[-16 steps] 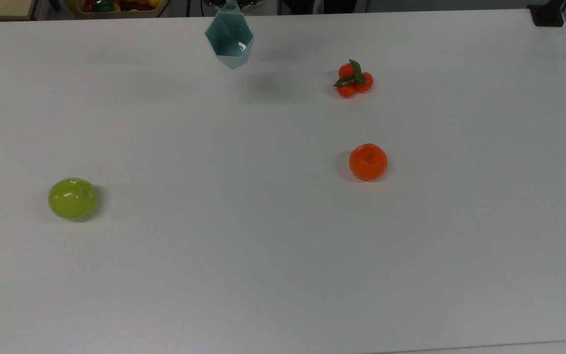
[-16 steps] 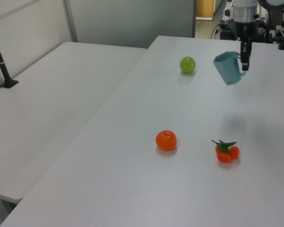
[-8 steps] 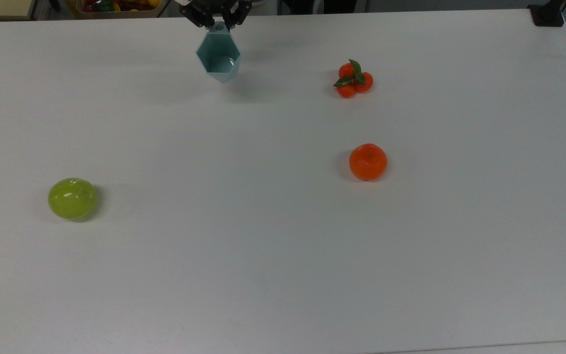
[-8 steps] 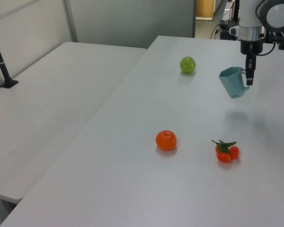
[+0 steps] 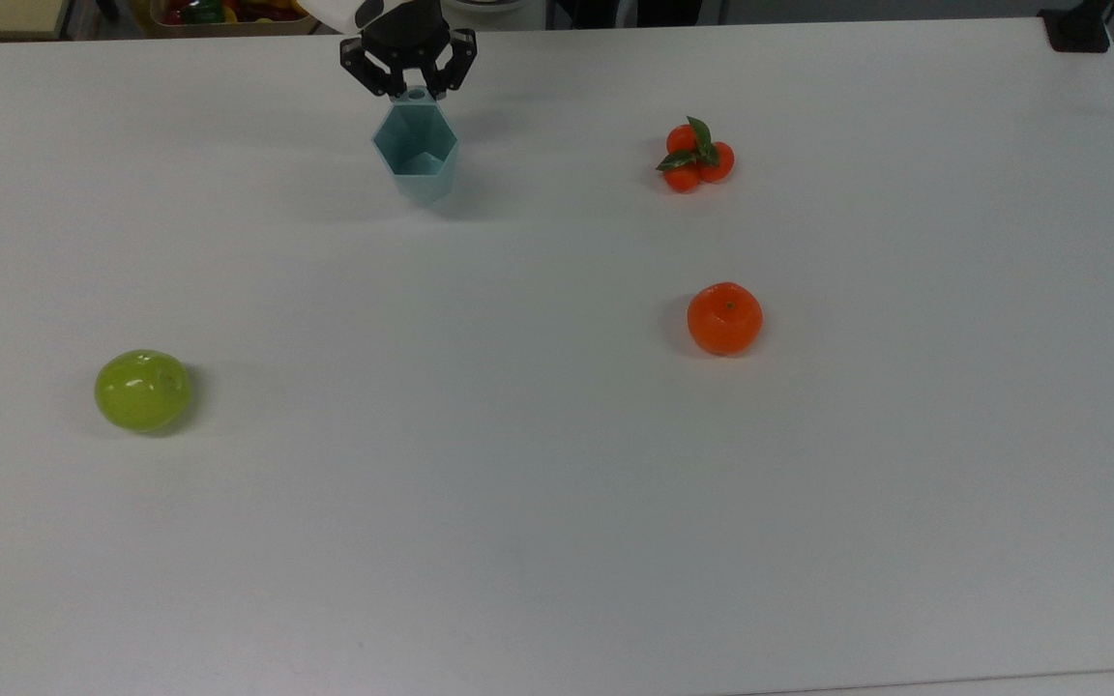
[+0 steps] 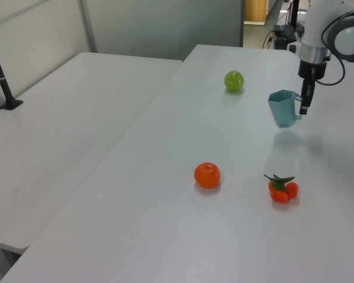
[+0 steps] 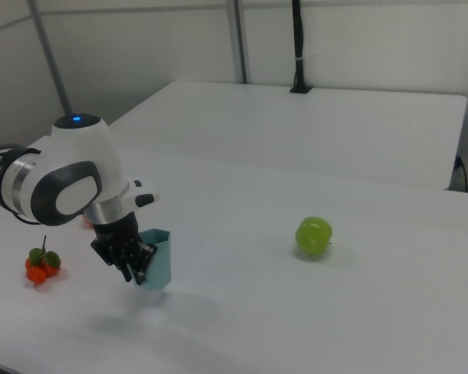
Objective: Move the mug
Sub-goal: 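Lower the mug onto the table beside the tangerines, then open the gripper and raise it off the mug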
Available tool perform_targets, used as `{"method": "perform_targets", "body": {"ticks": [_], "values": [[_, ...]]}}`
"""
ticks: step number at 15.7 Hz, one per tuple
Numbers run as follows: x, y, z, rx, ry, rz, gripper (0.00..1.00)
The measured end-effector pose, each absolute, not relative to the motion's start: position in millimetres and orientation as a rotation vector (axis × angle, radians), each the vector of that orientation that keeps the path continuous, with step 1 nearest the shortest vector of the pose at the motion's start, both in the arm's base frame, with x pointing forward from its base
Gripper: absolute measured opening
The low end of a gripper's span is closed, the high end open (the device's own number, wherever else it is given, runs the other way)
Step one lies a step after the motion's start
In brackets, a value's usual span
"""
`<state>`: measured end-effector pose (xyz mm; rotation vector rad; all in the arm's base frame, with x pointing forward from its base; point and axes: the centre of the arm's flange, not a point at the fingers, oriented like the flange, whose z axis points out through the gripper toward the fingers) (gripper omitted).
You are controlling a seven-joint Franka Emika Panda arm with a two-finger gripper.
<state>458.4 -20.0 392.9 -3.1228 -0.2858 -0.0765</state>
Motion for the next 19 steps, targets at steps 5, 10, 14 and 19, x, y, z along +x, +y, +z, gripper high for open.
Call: {"method": "perform_targets", "body": {"ticks": [5, 10, 14, 19], "values": [[463, -20, 367, -3.126, -0.319, -0.111, 0.24], [465, -20, 361, -3.125, -0.340, -0.102, 0.24], [464, -20, 359, -3.124, -0.341, -0.097, 0.26], [464, -20, 350, -3.124, -0.341, -0.063, 0.42]]}}
